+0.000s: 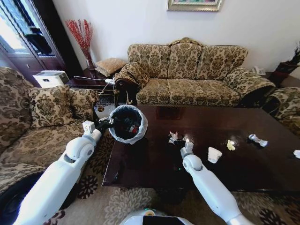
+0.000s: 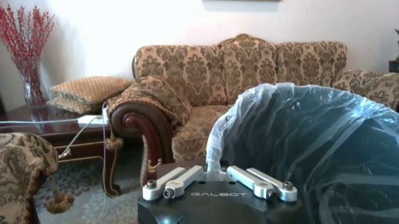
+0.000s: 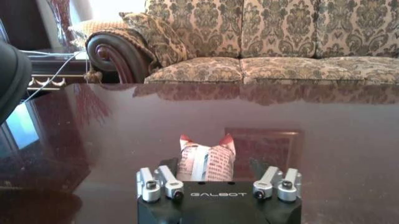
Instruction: Move to the front of the table and place the trash on the table into the trash bin.
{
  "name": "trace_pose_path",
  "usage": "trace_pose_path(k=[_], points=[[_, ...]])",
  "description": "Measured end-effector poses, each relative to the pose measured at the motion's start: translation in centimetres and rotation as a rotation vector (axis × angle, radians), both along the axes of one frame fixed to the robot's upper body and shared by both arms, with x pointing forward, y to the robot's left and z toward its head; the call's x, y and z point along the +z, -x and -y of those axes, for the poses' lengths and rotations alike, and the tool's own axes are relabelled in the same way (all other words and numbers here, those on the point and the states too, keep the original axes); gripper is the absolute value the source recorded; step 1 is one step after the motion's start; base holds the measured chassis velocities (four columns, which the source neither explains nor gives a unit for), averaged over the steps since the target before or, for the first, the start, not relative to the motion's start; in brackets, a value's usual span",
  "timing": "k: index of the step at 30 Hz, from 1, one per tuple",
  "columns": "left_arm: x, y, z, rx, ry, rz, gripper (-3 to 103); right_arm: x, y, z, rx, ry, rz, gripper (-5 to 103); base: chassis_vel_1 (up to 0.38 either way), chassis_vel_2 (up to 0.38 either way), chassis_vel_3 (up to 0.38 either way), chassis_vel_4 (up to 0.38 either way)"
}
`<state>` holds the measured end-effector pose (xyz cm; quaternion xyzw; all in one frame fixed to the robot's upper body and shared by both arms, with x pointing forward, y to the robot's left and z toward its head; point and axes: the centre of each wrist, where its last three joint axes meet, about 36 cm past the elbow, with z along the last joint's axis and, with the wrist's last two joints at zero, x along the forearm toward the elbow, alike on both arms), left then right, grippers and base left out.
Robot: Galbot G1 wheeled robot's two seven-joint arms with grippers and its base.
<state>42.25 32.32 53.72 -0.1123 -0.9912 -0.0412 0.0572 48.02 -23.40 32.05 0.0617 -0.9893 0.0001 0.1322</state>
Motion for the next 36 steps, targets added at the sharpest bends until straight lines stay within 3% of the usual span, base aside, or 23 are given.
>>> trace_pose_path(k=[3, 5, 6, 7, 9, 14, 16, 19, 21, 22, 24, 25, 28, 30, 31, 33, 35, 36], points=[[0.0, 0.1, 0.1, -0.001, 0.000, 0.000, 2, -0.1, 0.1, 0.0, 0.002, 0.002, -0.002, 69, 0.000, 0.000, 0.000, 0.000], [0.0, 0.1, 0.1, 0.000, 0.003, 0.003, 2, -0.3, 0.3, 0.1, 0.005, 0.004, -0.005, 58, 0.000, 0.000, 0.000, 0.000], [0.0, 0.1, 0.1, 0.000, 0.003, 0.003, 2, -0.3, 0.3, 0.1, 0.005, 0.004, -0.005, 58, 0.000, 0.000, 0.000, 0.000], [0.1, 0.1, 0.1, 0.000, 0.004, 0.005, 2, -0.4, 0.4, 0.2, 0.005, 0.005, -0.007, 47, 0.000, 0.000, 0.000, 0.000], [0.1, 0.1, 0.1, -0.001, 0.004, 0.006, 2, -0.5, 0.5, 0.2, 0.005, 0.004, -0.007, 47, 0.000, 0.000, 0.000, 0.000], [-0.2, 0.3, 0.5, -0.004, -0.008, 0.005, 2, -0.3, 0.7, 0.2, 0.008, -0.001, 0.007, 25, 0.000, 0.000, 0.000, 0.000], [-0.4, 0.7, 0.8, -0.010, -0.015, -0.001, 2, 1.0, 0.7, 0.1, 0.017, -0.003, 0.049, 15, 0.000, 0.000, 0.000, 0.000], [-0.3, 0.9, 0.9, -0.012, -0.017, 0.002, 2, 2.9, 0.7, 0.1, 0.037, 0.006, 0.118, 12, 0.000, 0.000, 0.000, 0.000], [-0.2, 1.0, 1.0, -0.016, -0.022, 0.002, 2, 7.5, 1.0, -0.4, 0.096, 0.009, 0.231, 6, 0.000, 0.000, 0.000, 0.000], [-0.2, 1.0, 1.0, -0.016, -0.022, 0.002, 2, 7.5, 1.0, -0.4, 0.096, 0.009, 0.231, 6, 0.000, 0.000, 0.000, 0.000], [-0.1, 1.3, 1.1, -0.022, -0.027, -0.003, 2, 14.4, 1.6, -1.6, 0.191, -0.014, 0.359, 2, 0.000, 0.000, 0.000, 0.000], [-0.1, 1.3, 1.1, -0.022, -0.027, -0.003, 2, 14.4, 1.6, -1.6, 0.191, -0.014, 0.359, 2, 0.000, 0.000, 0.000, 0.000], [-0.4, 1.8, 1.7, -0.028, -0.030, -0.013, 2, 22.9, 2.3, -3.2, 0.354, -0.039, 0.498, 2, 0.000, 0.000, 0.000, 0.000], [-0.4, 1.9, 1.8, -0.030, -0.030, -0.015, 2, 24.1, 2.4, -3.6, 0.387, -0.041, 0.516, 2, 0.000, 0.000, 0.000, 0.000], [-0.4, 2.1, 2.0, -0.036, -0.031, -0.017, 2, 26.4, 2.6, -4.8, 0.468, -0.049, 0.543, 2, 0.000, 0.000, 0.000, 0.000], [-0.4, 2.3, 2.2, -0.042, -0.032, -0.020, 2, 28.8, 3.7, -7.3, 0.596, -0.088, 0.514, 2, 0.000, 0.000, 0.000, 0.000], [-0.5, 2.3, 2.2, -0.042, -0.032, -0.021, 2, 29.0, 3.9, -7.7, 0.611, -0.093, 0.507, 2, 0.000, 0.000, 0.000, 0.000], [-0.5, 2.3, 2.3, -0.042, -0.032, -0.023, 2, 29.6, 5.2, -9.6, 0.683, -0.113, 0.458, 2, 0.000, 0.000, 0.000, 0.000]])
